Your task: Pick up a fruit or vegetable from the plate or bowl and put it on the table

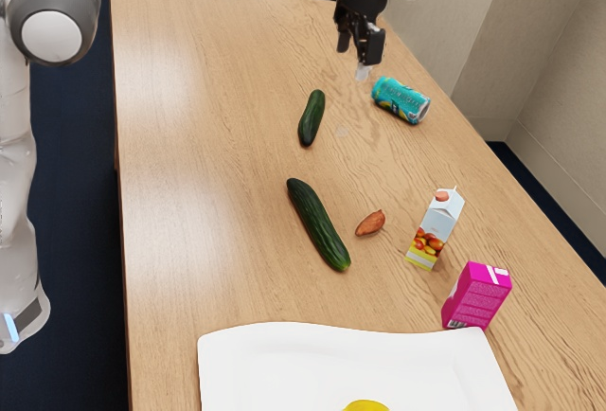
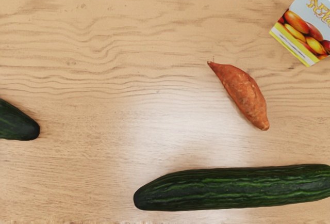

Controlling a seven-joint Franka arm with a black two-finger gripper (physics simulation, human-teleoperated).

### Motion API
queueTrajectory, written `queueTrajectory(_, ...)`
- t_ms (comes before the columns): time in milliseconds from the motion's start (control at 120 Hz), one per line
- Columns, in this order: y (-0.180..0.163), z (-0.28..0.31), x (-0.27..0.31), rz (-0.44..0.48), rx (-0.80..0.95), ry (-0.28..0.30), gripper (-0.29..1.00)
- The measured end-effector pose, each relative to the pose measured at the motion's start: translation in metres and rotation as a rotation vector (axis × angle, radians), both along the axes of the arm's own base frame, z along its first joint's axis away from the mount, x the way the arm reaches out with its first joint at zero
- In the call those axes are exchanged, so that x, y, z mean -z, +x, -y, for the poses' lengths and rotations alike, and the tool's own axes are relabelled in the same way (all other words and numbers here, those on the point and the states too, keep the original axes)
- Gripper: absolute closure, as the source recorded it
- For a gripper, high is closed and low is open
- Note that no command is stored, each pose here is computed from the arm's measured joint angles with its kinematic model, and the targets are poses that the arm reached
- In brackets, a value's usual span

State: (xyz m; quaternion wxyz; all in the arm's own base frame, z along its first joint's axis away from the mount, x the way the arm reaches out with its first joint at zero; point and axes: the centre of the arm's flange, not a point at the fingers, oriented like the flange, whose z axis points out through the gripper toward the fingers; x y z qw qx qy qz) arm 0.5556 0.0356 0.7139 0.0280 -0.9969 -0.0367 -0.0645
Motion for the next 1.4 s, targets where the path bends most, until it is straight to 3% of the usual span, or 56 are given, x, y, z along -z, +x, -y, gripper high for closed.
queueTrajectory(217,-0.013,-0.067,-0.001,-0.026,-0.132,-0.021,0.0)
queueTrajectory(283,-0.028,-0.064,-0.049,0.059,-0.132,-0.016,0.0)
queueTrajectory(333,-0.04,-0.056,-0.08,0.111,-0.126,0.027,0.0)
queueTrajectory(417,-0.041,-0.015,-0.103,0.164,-0.052,0.05,0.0)
queueTrajectory(483,-0.024,0.056,-0.092,0.154,0.089,0.041,0.0)
queueTrajectory(592,-0.009,0.224,-0.038,0.085,0.41,-0.001,0.0)
queueTrajectory(717,0.011,0.312,0.029,0.037,0.556,-0.032,0.0)
queueTrajectory(933,0.025,0.375,0.092,0.004,0.642,-0.031,0.0)
queueTrajectory(1158,-0.012,0.436,0.129,-0.042,0.681,-0.011,0.0)
queueTrajectory(1400,-0.04,0.449,0.171,-0.092,0.596,-0.054,0.0)
